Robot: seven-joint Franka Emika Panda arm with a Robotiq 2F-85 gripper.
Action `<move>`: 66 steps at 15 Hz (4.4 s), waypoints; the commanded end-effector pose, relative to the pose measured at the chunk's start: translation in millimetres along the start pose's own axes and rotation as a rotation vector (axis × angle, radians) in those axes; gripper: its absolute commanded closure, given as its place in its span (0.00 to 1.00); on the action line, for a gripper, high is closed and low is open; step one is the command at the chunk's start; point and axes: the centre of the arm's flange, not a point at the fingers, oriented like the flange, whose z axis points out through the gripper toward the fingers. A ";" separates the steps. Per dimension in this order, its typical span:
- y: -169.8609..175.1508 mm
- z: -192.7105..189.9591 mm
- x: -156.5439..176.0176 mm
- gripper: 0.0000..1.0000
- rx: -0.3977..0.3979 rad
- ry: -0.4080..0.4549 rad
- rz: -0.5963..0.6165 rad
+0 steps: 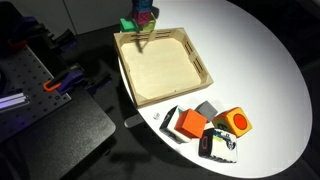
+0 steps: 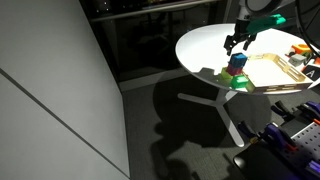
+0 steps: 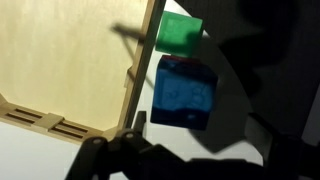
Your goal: Pick up the blue block and put it in the wooden tray
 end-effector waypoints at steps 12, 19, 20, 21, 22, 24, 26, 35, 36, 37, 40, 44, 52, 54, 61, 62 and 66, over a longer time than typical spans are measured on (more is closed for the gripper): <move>-5.0 21.1 3.6 0.26 -0.072 -0.030 0.029; 10.5 18.1 -1.7 0.80 -0.076 -0.044 0.057; 12.0 16.7 -2.6 0.87 -0.077 -0.043 0.059; 15.0 16.3 -3.9 0.96 -0.075 -0.046 0.063; 17.7 16.2 -4.9 0.99 -0.073 -0.048 0.066; 23.0 17.7 -7.6 1.00 -0.071 -0.054 0.073; 29.9 18.5 -11.7 0.98 -0.072 -0.059 0.084; 73.3 38.6 -48.0 0.98 -0.065 -0.118 0.156; 76.3 38.8 -51.4 0.97 -0.058 -0.118 0.159; 78.5 37.1 -54.8 0.72 -0.046 -0.112 0.158; 82.2 24.0 -64.8 0.60 -0.031 -0.084 0.158; 82.6 -1.8 -77.5 0.29 -0.020 -0.075 0.143; 76.3 -53.2 -109.7 0.00 0.059 -0.173 0.019; 73.6 -67.6 -116.8 0.00 0.054 -0.157 0.020; 62.5 -86.5 -115.6 0.00 0.039 -0.086 0.006; 62.0 -86.3 -115.8 0.00 0.038 -0.087 0.005; 61.8 -80.6 -115.4 0.00 0.037 -0.100 0.004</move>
